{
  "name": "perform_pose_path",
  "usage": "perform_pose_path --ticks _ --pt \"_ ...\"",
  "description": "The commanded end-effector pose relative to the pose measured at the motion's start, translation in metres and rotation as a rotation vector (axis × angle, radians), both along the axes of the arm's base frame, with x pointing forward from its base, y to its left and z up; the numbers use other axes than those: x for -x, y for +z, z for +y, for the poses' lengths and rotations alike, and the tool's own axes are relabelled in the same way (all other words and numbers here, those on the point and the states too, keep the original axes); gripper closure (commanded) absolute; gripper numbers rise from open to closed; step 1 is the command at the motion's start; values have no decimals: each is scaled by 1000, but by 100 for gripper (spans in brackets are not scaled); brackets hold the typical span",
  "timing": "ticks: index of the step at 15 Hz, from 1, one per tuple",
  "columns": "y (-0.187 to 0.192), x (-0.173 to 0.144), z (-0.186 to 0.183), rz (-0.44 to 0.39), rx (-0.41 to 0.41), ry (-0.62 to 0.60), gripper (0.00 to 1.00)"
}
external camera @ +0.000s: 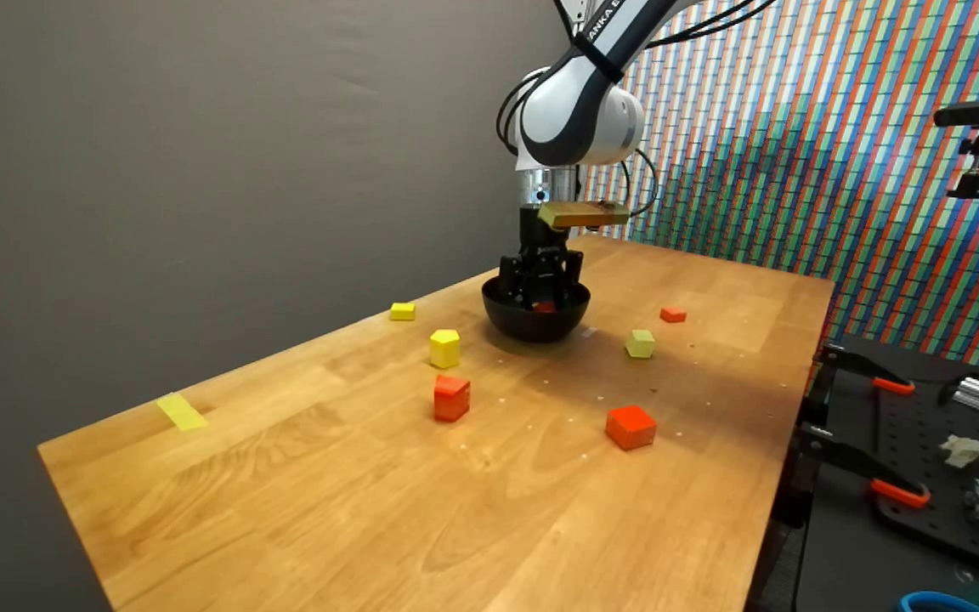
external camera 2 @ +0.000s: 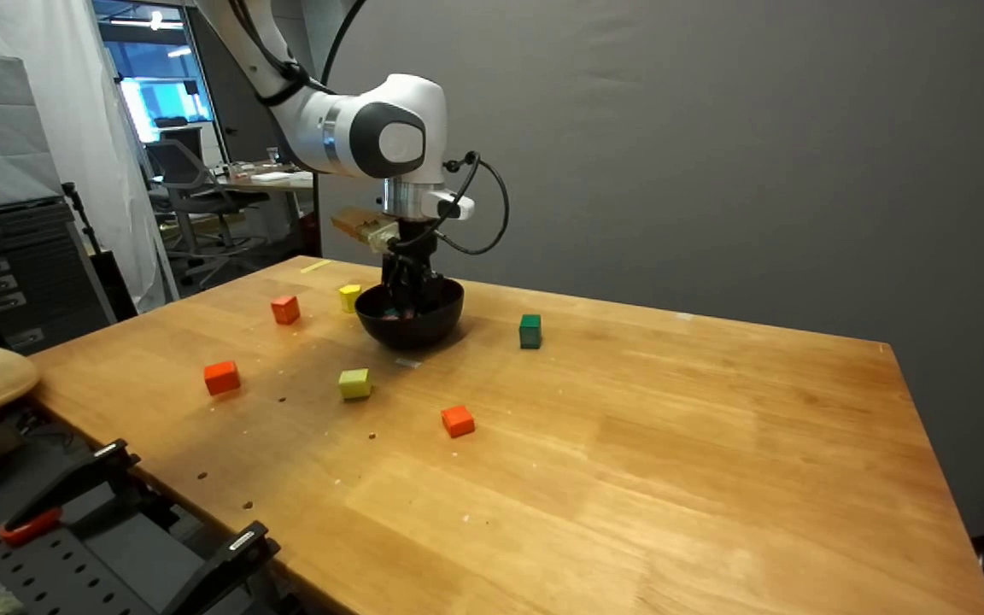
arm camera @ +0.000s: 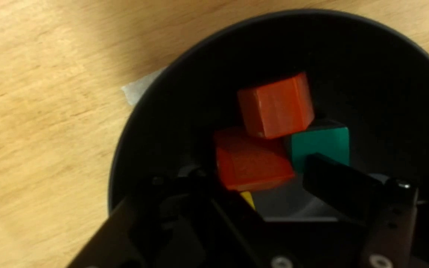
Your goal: Remove the cubes from the bowl
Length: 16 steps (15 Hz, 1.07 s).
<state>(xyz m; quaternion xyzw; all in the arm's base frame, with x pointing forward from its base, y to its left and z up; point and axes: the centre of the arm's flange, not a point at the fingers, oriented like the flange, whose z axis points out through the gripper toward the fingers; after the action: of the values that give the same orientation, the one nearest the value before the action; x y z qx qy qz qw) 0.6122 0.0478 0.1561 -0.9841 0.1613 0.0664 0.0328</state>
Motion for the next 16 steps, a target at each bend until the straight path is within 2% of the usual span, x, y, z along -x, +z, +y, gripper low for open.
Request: perform_pose_path --ticks 1,2,5,7,10,12,14,16 --pt "6 -2 -2 -1 -15 -19 69" --pt "6 -2 -3 -2 -13 -19 75" --pt "14 0 -7 -22 -19 -9 75" --pt "30 7 -11 -57 -59 7 75" --pt "82 37 -26 -163 -97 37 75" --pt "103 54 -41 -227 -63 37 75" --pt "118 81 -64 -224 -9 -5 75" --pt "114 102 -80 -179 -19 -34 75"
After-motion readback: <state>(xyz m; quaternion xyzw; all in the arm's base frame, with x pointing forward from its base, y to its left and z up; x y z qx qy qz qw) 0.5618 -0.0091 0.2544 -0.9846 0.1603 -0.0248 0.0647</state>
